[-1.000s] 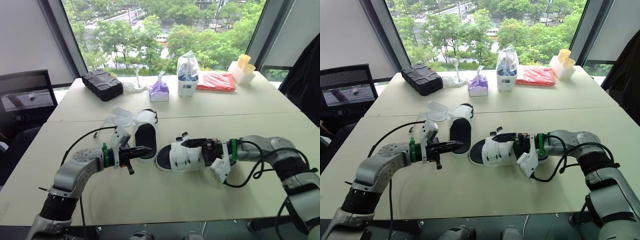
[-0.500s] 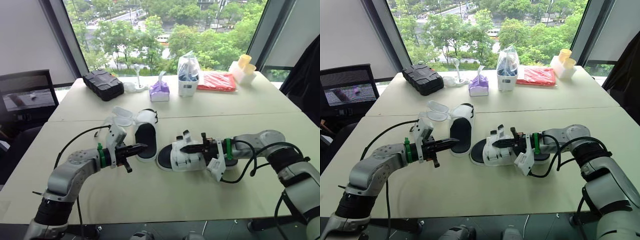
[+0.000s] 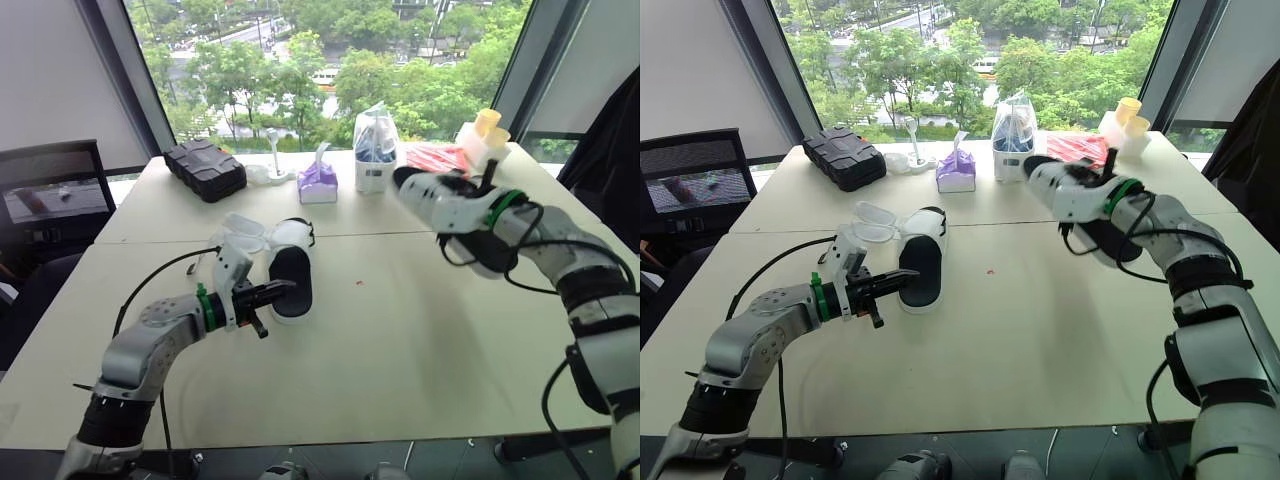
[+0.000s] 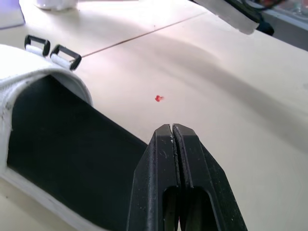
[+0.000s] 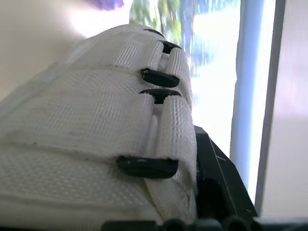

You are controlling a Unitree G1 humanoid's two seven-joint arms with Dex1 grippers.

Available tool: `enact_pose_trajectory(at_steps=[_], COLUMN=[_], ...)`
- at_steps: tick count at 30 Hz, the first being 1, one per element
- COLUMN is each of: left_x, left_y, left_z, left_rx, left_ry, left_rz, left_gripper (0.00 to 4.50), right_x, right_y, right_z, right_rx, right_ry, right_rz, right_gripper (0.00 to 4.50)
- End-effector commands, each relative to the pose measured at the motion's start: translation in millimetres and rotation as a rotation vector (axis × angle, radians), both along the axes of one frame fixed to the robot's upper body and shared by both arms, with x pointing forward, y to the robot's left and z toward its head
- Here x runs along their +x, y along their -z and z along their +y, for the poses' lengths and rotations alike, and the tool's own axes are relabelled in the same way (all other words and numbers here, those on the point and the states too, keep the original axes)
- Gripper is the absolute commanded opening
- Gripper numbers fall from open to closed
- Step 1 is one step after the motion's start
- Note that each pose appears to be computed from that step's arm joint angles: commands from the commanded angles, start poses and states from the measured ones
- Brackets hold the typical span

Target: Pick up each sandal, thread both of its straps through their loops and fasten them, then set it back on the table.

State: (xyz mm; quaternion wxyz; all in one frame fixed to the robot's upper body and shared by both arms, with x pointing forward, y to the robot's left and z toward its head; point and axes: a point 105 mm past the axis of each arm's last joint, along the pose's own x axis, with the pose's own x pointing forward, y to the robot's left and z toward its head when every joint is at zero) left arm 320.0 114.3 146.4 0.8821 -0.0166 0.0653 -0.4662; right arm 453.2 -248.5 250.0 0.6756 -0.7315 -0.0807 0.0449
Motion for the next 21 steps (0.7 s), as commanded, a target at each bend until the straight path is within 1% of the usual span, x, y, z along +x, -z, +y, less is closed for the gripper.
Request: enact_pose_trajectory(at_steps=[1, 4, 8, 14, 18, 21], left_x=[4.1, 7.0, 11.8, 10.5, 7.9, 7.2], left_y=[-11.1, -13.0, -14.5, -14.9, -12.6, -10.5], left_z=[-4.0, -6.3, -5.7, -7.6, -8.8, -8.9], left_rx=[-0.005, -0.008, -0.016, -0.029, -0.026, -0.013], left_ry=[0.001, -0.003, -0.031, -0.046, -0.048, -0.041], left_rz=[-0.058, -0.073, -0.093, -0.097, -0.094, -0.087], left_gripper=[0.0, 0.0, 0.0, 0.0, 0.0, 0.0], right_x=[11.7, 16.5, 17.0, 16.6, 15.4, 14.8], right_y=[1.5, 11.3, 27.1, 32.0, 31.2, 36.1], right_z=[-22.5, -27.3, -34.5, -38.2, -43.1, -44.1], right_rx=[-0.03, -0.024, -0.025, -0.011, 0.047, 0.037], right_ry=[0.202, 0.29, 0.383, 0.448, 0.489, 0.5], right_rz=[-0.014, 0.001, 0.037, 0.042, 0.054, 0.077], right_gripper=[0.02, 0.02, 0.02, 0.02, 0.02, 0.02])
